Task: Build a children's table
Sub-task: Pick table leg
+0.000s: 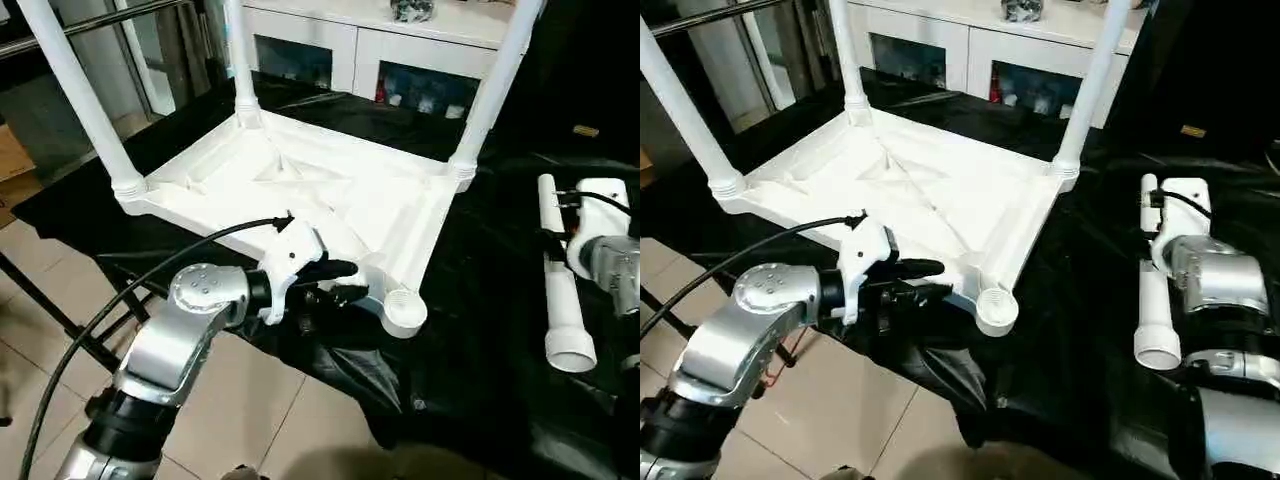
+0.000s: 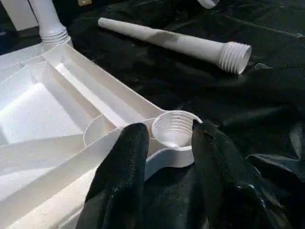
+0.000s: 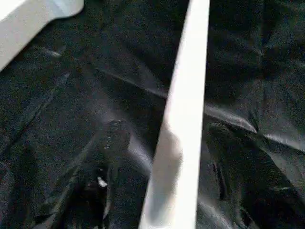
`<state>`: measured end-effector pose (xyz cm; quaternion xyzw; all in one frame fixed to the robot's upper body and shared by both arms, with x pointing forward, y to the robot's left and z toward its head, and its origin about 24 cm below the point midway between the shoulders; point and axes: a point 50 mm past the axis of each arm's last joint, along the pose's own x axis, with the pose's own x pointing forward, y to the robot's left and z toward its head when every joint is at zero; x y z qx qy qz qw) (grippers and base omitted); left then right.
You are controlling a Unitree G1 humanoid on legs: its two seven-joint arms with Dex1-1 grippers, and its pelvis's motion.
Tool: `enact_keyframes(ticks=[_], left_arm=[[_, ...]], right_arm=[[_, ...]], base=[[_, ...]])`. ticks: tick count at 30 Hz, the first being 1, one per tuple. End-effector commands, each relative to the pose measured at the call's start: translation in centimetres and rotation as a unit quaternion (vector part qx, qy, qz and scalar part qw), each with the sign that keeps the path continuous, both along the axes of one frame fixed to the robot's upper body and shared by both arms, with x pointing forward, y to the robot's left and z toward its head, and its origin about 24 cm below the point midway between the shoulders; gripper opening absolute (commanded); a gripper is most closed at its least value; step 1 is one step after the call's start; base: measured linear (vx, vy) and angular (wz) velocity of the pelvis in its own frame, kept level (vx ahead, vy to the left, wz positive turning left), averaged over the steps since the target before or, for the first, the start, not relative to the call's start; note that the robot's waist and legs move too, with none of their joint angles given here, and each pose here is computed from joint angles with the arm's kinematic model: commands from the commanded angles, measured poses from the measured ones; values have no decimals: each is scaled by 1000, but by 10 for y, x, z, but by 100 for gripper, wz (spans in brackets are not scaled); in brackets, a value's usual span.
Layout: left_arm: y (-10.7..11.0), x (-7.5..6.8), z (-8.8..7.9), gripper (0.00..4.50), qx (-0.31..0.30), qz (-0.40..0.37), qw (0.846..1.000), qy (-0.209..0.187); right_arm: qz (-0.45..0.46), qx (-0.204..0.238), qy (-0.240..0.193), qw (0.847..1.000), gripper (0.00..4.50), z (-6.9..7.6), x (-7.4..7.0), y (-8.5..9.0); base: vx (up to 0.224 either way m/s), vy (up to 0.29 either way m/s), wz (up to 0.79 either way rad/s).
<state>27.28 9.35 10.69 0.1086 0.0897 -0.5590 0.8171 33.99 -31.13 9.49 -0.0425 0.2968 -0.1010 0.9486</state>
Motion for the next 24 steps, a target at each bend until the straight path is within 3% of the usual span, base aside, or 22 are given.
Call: enact_keyframes(ticks=[1, 6, 11, 13, 16, 18, 24], left_arm=[[2, -1, 4, 209, -1, -1, 1000, -3], [1, -3, 6, 252, 1, 2, 1000, 0], [3, -3, 5, 302, 18, 7, 1000, -8], [3, -3, 4, 321, 19, 7, 1000, -8], [2, -5, 5, 321, 19, 0, 1000, -2], [1, -6, 5, 328, 19, 0, 1000, -3], [2, -7, 7, 328, 16, -8, 1000, -3]], right_arm=[[-5, 8, 0, 1000, 328, 5, -1, -7], [-17, 33, 45, 998, 363, -5, -7, -11], [-20, 121, 134, 983, 363, -25, -21, -7], [-19, 129, 142, 981, 363, -28, -22, -6], [-27, 131, 184, 974, 363, -44, -33, -9], [-33, 135, 197, 971, 336, -51, -38, -10], [-40, 150, 191, 969, 291, -49, -37, -10]], base=[[0, 0, 0], [0, 0, 0], [0, 0, 0], [0, 0, 0], [0, 0, 0], [0, 0, 0], [0, 0, 0]])
